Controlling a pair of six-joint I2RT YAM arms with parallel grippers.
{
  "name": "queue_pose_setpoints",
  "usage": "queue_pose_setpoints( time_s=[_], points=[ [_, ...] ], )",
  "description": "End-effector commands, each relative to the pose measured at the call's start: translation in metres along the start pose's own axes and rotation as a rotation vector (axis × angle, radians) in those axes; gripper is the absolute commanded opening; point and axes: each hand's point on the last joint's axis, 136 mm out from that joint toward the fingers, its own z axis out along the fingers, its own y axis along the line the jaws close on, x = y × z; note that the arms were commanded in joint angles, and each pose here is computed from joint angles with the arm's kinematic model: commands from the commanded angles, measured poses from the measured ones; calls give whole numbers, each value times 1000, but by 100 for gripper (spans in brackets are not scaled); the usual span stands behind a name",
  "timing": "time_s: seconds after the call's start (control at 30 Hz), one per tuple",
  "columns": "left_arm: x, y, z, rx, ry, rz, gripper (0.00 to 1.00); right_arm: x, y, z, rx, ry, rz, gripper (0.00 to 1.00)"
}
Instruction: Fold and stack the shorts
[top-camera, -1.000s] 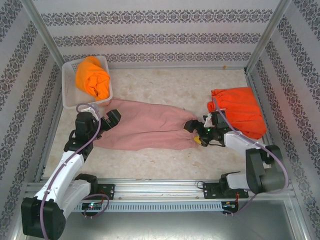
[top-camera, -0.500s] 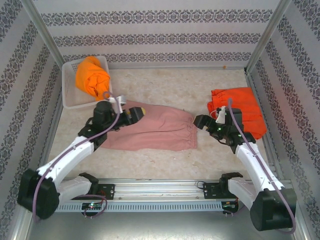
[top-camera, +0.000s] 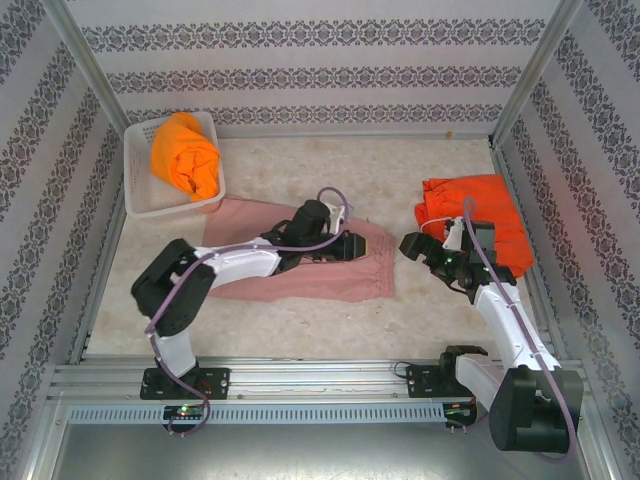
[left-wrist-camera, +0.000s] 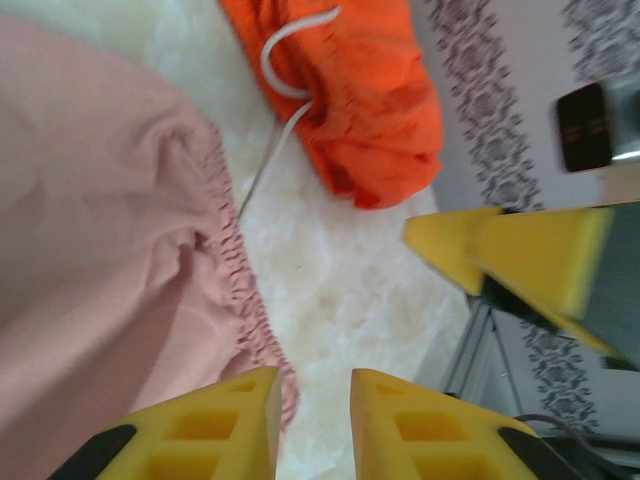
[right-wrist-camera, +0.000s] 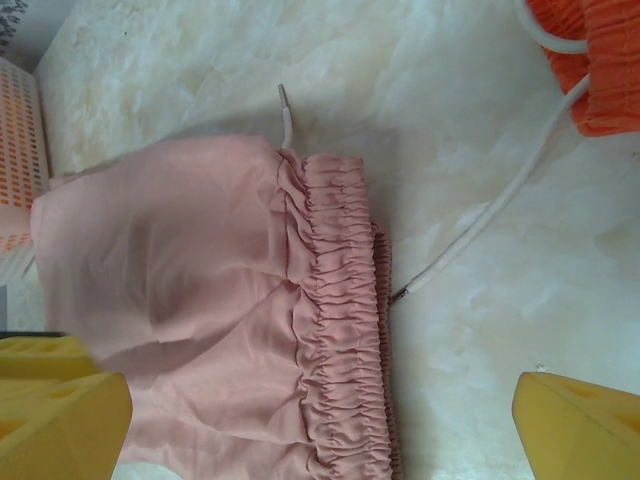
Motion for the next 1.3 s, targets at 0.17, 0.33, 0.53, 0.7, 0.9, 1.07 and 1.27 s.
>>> queue_pose_setpoints(
  time_s=[0.17, 0.33, 0.53, 0.7, 0.9, 1.07, 1.27],
  points=[
    [27, 47, 40, -91, 54, -8, 16, 9, 3, 5, -64, 40, -16, 96],
    [50, 90, 36, -150, 52, -60, 15, 18, 4, 13, -101, 90, 20, 90],
    [69, 119, 26, -159, 25, -128, 14, 32, 4, 33, -123, 177, 85, 82],
    [75, 130, 21, -170, 20, -150, 13, 46, 3, 52, -86, 230, 81, 80],
    [75, 130, 20, -169, 20, -149, 13, 59, 2, 68, -41, 277, 90, 76],
    [76, 131, 20, -168, 20, -152, 13, 67, 1, 76, -29, 303, 107, 74],
    [75, 131, 20, -167, 20, -154, 12, 69, 1, 80, -16, 301, 109, 70]
  ],
)
